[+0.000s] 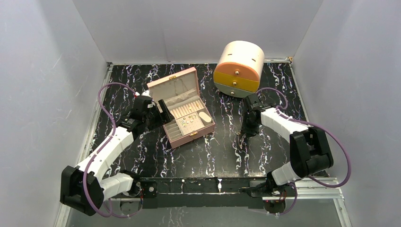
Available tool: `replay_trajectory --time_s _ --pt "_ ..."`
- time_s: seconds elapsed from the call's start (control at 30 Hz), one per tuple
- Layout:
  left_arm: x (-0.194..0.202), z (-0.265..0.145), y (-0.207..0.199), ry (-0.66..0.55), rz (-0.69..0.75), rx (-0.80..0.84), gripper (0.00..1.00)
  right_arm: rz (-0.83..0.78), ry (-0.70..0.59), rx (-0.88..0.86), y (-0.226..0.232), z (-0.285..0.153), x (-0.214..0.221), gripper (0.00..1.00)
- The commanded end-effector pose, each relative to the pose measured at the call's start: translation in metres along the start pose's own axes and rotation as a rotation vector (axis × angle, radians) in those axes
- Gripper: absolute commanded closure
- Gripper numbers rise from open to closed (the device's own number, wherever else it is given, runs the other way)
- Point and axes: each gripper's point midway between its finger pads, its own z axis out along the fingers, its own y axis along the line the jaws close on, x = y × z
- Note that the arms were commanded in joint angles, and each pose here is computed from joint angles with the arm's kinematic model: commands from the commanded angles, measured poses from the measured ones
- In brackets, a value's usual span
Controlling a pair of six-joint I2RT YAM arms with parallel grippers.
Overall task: Organize the mixed jewelry
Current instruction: Pick up the jewelry from the center of the board.
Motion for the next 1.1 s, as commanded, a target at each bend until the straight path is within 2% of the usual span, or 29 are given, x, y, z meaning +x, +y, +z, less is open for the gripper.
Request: replay_trajectory --time_s 0.0,0.27,0.5,0.7,0.9,1.07 --pt "-0.029 -0.019 -0.013 -0.099 0.021 0.024 0.28 -0.079 -0.088 -0.015 0.004 0.001 -0.022 0.67" --pt "-0.031 -0.020 -0.013 -0.107 0.013 0.020 0.28 -0.172 -0.104 -0.130 0.031 -0.004 -0.022 0.67" --pt "-0.032 -0.019 -0.015 -0.111 0.008 0.023 0.28 -0.205 -0.002 -0.049 0.025 0.019 -0.003 0.68" --pt "-0.033 -0.023 -0.016 -0.120 0.003 0.030 0.28 -0.197 0.030 -0.007 0.016 0.027 0.007 0.72" --pt "-0.046 -0.035 -0.010 -0.199 0.019 0.002 0.19 -0.211 0.078 0.049 0.009 0.033 0.016 0.79" --pt "-0.056 -0.049 -0.010 -0.260 0.048 0.002 0.16 -0.226 0.110 0.076 0.011 0.035 0.025 0.78"
